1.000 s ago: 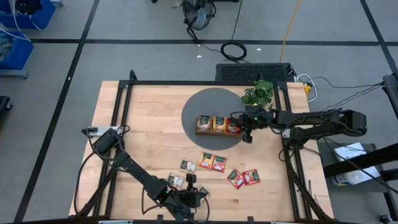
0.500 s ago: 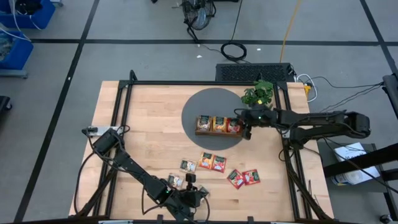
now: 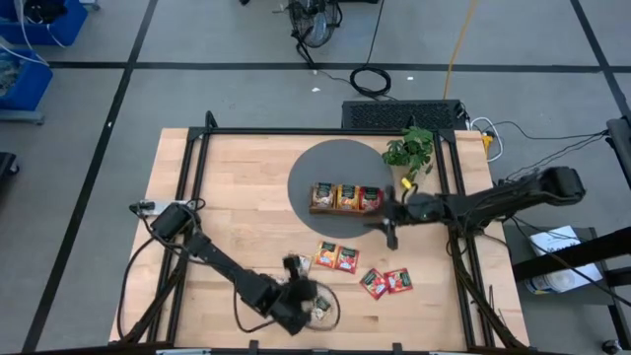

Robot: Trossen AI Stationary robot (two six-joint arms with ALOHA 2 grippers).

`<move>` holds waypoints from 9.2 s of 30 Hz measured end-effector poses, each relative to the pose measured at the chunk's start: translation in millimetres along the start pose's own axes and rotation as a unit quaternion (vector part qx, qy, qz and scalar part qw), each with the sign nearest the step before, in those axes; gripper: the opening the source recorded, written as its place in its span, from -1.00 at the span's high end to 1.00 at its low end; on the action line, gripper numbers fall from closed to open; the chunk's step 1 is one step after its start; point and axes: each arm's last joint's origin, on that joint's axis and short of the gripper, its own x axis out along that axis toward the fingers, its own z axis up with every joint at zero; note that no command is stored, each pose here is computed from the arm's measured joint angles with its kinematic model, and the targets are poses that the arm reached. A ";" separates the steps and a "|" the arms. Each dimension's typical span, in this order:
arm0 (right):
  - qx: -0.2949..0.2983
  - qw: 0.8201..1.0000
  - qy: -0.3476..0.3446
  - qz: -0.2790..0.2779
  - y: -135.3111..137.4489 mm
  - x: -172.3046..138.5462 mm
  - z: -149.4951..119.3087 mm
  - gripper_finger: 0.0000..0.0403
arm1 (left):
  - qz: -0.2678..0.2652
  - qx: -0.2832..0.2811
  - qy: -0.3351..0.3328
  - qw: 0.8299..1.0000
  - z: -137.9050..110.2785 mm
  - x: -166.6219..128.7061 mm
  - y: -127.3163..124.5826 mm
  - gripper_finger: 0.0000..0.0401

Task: Pick & Place Tea
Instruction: Put the orange tea bag into the middle section of the wooden organizer, then put the brown tea bag into the left section of the wooden organizer

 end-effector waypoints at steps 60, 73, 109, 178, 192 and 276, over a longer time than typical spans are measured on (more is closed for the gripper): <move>-0.079 0.982 0.159 0.067 90.6 134.5 -66.1 1.00 | -0.028 -0.287 0.155 0.945 21.4 66.3 152.8 -0.21; -0.076 0.983 0.151 0.069 89.3 131.8 -69.1 1.00 | -0.087 -0.282 0.132 0.946 16.9 72.1 141.6 -0.20; -0.110 0.983 0.078 0.123 123.5 105.4 -37.1 0.79 | -0.128 -0.185 0.051 0.973 37.1 48.9 124.8 0.97; -0.023 0.993 -0.034 0.109 98.9 78.8 -4.2 0.27 | -0.116 -0.149 -0.091 0.978 42.9 18.8 63.2 1.00; -0.037 0.990 -0.017 0.137 97.4 80.5 -7.4 0.99 | -0.117 -0.148 -0.083 0.978 39.3 23.1 60.7 0.98; -0.157 0.983 0.078 0.062 52.9 74.6 51.6 0.22 | 0.081 -0.200 -0.034 0.976 -24.4 -77.9 33.1 0.30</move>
